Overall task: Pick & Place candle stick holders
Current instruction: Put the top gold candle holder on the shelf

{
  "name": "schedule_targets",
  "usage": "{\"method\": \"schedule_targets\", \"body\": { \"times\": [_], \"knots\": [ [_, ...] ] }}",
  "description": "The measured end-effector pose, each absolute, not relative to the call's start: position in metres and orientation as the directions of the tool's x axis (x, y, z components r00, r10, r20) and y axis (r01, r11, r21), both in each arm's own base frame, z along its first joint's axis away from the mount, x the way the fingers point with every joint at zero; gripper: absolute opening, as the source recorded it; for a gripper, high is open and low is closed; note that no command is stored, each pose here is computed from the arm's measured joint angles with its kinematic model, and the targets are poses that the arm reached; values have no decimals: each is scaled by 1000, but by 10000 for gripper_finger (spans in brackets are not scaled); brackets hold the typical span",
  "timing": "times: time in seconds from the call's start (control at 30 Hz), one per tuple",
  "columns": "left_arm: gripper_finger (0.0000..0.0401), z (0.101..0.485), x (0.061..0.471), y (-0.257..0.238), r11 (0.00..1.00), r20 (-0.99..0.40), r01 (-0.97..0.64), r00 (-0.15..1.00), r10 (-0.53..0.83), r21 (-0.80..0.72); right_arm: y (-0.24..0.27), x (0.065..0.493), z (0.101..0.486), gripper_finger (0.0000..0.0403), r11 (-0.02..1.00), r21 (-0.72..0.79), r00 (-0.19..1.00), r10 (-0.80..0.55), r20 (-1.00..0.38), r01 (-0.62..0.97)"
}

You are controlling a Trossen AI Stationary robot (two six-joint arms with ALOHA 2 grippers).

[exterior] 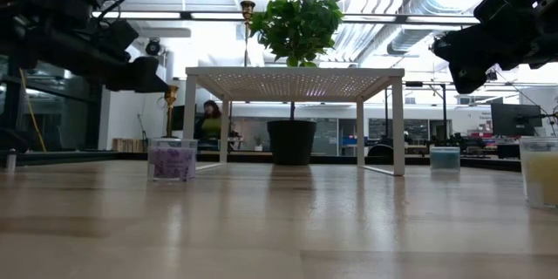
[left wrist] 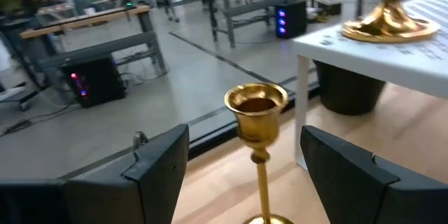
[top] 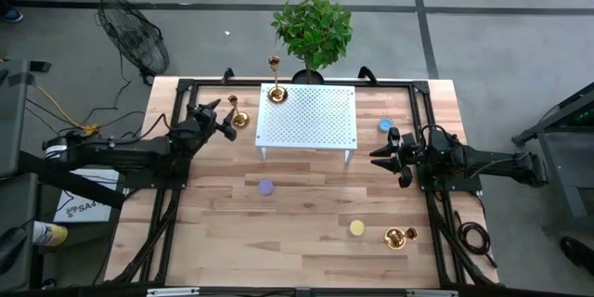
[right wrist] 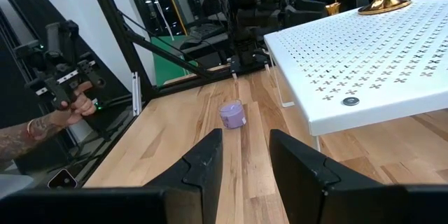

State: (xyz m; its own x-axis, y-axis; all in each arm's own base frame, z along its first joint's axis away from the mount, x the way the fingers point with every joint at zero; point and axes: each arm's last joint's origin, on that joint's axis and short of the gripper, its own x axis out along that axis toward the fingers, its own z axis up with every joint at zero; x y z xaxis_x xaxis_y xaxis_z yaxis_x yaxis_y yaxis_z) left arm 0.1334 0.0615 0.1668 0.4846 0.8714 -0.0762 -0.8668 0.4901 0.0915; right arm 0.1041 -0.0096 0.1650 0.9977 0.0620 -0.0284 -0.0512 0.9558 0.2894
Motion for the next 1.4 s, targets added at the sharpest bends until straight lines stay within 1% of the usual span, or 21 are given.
{"method": "schedule_targets", "body": {
  "times": [0.27, 0.5, 0.6, 0.73, 0.93, 1.1, 1.23, 1.4],
  "knots": [
    [271, 156, 143, 65, 486, -108, -871, 478, 872, 71, -10, 104, 165, 114, 956, 289, 998, 62, -28, -51],
    [271, 152, 152, 68, 475, -82, -880, 472, 878, 20, -10, 104, 165, 114, 956, 289, 998, 62, -29, -51],
    [271, 150, 155, 71, 445, -64, -895, 444, 894, 5, -10, 104, 165, 114, 956, 289, 998, 62, -29, -51],
    [271, 146, 157, 80, 411, -75, -912, 411, 909, -12, -10, 104, 165, 114, 956, 289, 998, 62, -28, -51],
    [271, 150, 167, 91, 450, -73, -892, 452, 889, -40, -10, 104, 165, 114, 956, 289, 998, 63, -28, -52],
    [270, 153, 172, 94, 451, -67, -892, 452, 889, -27, -10, 104, 165, 114, 956, 289, 998, 62, -28, -51],
    [253, 153, 171, 94, 449, -66, -893, 449, 891, -29, -10, 104, 165, 114, 956, 289, 998, 62, -28, -51],
    [203, 153, 172, 94, 451, -66, -892, 453, 889, -37, -10, 104, 165, 114, 956, 290, 998, 62, -28, -51]
  ]
}}
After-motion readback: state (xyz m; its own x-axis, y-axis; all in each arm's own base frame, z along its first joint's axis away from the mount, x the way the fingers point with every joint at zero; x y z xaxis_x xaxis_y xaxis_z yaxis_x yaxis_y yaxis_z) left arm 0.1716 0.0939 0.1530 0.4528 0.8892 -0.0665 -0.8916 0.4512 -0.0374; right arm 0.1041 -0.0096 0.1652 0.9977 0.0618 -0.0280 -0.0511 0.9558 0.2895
